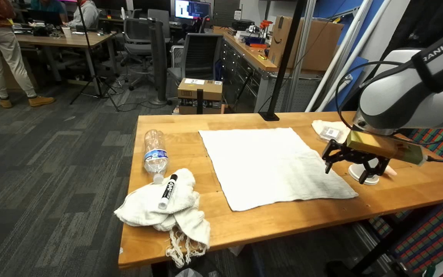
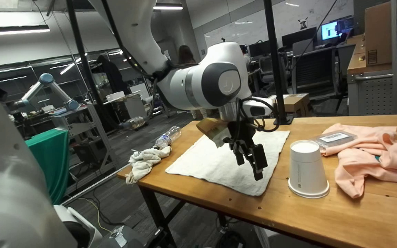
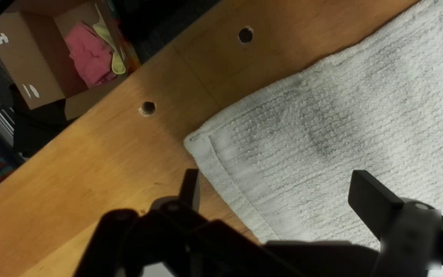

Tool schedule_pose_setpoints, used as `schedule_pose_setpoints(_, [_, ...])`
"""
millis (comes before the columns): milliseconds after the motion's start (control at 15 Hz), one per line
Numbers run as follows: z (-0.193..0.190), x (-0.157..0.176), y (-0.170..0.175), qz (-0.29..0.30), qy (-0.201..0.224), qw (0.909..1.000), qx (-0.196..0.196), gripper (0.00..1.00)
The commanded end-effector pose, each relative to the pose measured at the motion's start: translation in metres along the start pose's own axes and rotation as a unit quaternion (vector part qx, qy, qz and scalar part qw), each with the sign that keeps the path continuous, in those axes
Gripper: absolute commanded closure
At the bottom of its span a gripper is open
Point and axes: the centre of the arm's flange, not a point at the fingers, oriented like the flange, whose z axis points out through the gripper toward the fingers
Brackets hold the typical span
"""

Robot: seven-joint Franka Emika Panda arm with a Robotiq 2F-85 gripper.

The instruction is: Fold the white towel twice

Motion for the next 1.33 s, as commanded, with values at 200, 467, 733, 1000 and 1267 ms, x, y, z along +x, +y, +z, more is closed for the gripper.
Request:
schedule_pose_setpoints(200, [0.015,0.021,0.016,-0.015,-0.027,0.9994,0.013,0.0])
schedule_pose_setpoints(467, [0.031,0.026,0.023,-0.029,-0.052,0.9978,0.03,0.0])
schedule_pose_setpoints(733, [0.039,0.026,0.021,-0.044,-0.065,0.9965,0.03,0.0])
schedule_pose_setpoints(1000, [0.041,0.027,0.02,-0.05,-0.068,0.9961,0.027,0.34])
schedule_pose_setpoints(1267, [0.038,0.03,0.014,-0.059,-0.069,0.9957,0.019,0.64])
